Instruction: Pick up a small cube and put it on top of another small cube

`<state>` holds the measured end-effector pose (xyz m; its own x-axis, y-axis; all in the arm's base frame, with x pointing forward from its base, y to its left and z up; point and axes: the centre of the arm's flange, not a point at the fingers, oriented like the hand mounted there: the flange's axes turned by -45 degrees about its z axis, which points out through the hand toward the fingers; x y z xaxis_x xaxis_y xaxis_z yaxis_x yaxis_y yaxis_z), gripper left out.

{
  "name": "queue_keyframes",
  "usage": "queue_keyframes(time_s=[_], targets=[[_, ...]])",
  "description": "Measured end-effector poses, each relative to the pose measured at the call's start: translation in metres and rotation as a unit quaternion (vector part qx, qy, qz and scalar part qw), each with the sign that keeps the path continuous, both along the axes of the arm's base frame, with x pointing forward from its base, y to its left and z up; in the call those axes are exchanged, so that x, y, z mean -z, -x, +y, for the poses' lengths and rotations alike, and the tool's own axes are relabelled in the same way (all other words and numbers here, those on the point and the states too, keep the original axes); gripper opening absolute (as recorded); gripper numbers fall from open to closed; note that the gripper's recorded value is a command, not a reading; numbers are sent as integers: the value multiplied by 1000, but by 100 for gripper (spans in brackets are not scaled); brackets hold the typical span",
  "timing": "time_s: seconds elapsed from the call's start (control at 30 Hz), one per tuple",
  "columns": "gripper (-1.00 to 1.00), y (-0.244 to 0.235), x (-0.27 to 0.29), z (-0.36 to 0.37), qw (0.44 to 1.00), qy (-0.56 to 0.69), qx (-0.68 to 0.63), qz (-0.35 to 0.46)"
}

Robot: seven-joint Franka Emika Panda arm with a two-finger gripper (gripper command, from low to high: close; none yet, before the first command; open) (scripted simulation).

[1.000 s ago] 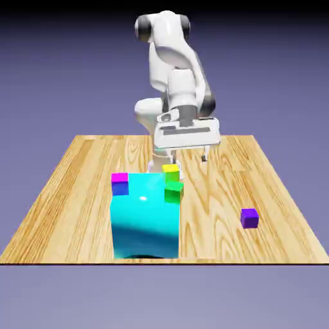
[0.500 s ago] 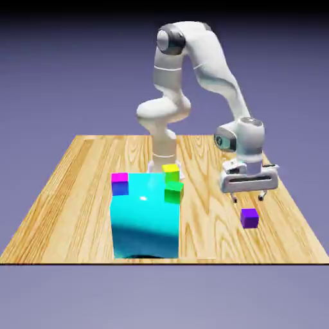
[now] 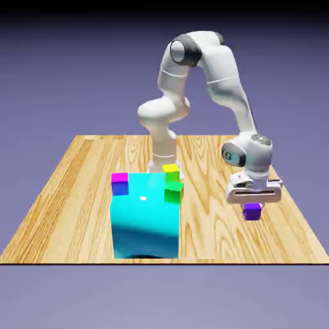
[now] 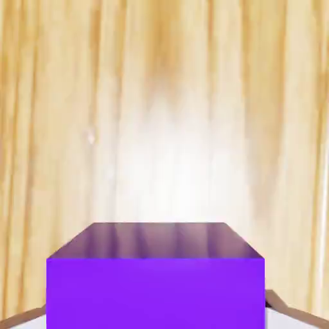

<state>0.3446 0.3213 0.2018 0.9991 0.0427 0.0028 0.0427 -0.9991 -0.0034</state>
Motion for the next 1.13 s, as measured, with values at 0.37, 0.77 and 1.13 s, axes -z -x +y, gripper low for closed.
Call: queue_keyframes(time_s=[0.37,0.77,1.13], targets=[[-100,-124,-149,-187,997,-46,56,17],[-100,-100,-266,-438,999,-49,10,-8],[100,-94,-191,-468,1000,2,-10,-2]])
